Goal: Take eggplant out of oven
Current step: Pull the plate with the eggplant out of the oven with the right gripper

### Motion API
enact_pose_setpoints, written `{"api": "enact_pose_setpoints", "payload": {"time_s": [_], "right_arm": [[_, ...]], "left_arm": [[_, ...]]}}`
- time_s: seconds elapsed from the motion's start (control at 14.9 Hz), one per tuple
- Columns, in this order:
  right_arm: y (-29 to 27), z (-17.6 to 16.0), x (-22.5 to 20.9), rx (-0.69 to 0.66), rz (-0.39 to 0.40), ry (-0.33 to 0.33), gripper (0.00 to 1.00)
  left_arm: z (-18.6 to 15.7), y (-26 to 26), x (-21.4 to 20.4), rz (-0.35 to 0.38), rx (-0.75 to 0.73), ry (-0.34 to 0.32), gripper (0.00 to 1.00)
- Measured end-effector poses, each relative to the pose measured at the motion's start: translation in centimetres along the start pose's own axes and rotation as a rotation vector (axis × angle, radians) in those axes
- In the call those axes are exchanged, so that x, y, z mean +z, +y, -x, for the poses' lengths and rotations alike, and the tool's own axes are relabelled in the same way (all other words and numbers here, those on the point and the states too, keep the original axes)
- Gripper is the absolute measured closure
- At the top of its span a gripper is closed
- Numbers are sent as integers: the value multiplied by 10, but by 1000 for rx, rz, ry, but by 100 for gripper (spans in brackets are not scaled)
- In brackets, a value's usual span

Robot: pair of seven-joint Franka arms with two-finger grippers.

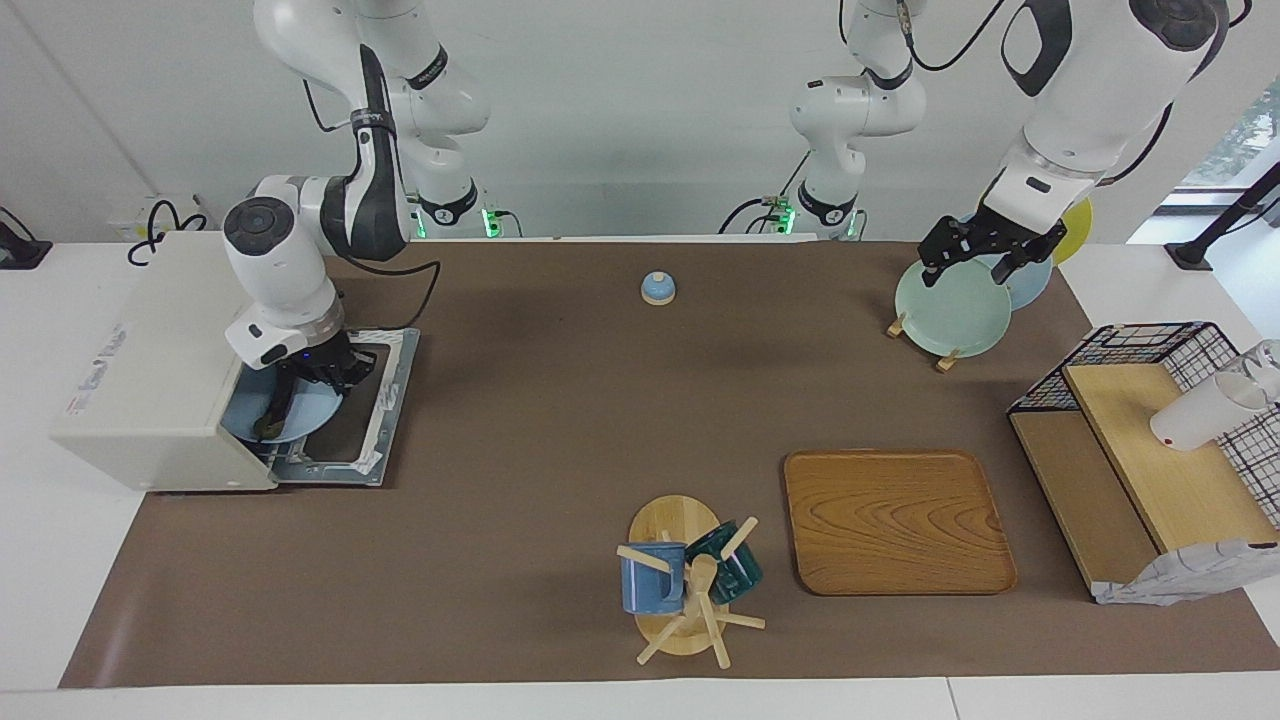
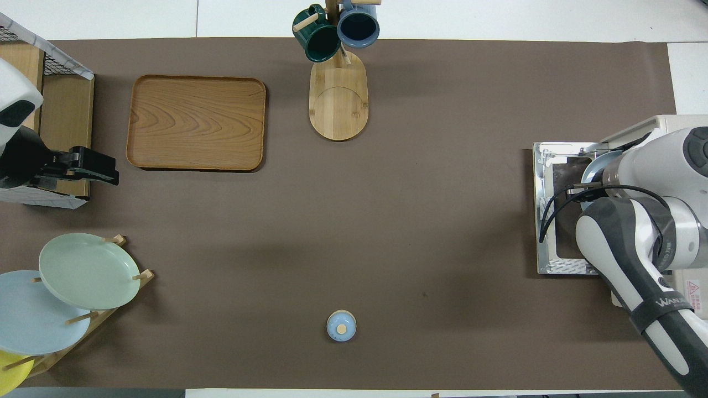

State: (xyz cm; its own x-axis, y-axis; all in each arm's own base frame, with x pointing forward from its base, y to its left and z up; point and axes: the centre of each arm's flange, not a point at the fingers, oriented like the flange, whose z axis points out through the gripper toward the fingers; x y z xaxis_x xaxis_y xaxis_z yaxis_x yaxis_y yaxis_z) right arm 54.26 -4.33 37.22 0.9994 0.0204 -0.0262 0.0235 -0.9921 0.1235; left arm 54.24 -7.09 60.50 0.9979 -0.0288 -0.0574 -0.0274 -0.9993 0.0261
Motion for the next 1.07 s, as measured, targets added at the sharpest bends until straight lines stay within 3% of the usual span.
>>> {"api": "enact_pose_setpoints", "payload": {"time_s": [0.27, 0.54, 0.87, 1.07], "right_arm": [[-59, -2, -28, -80, 17, -53, 97], [-201, 8, -81, -135, 75, -24, 97], [-369, 38, -131, -63, 143, -26, 97], [-460, 46, -114, 4, 172, -35, 97]], "left_arm": [[0, 0, 0, 0, 0, 0, 0], [0, 0, 0, 0, 0, 0, 0], [0, 0, 0, 0, 0, 0, 0], [0, 0, 0, 0, 0, 0, 0]]}}
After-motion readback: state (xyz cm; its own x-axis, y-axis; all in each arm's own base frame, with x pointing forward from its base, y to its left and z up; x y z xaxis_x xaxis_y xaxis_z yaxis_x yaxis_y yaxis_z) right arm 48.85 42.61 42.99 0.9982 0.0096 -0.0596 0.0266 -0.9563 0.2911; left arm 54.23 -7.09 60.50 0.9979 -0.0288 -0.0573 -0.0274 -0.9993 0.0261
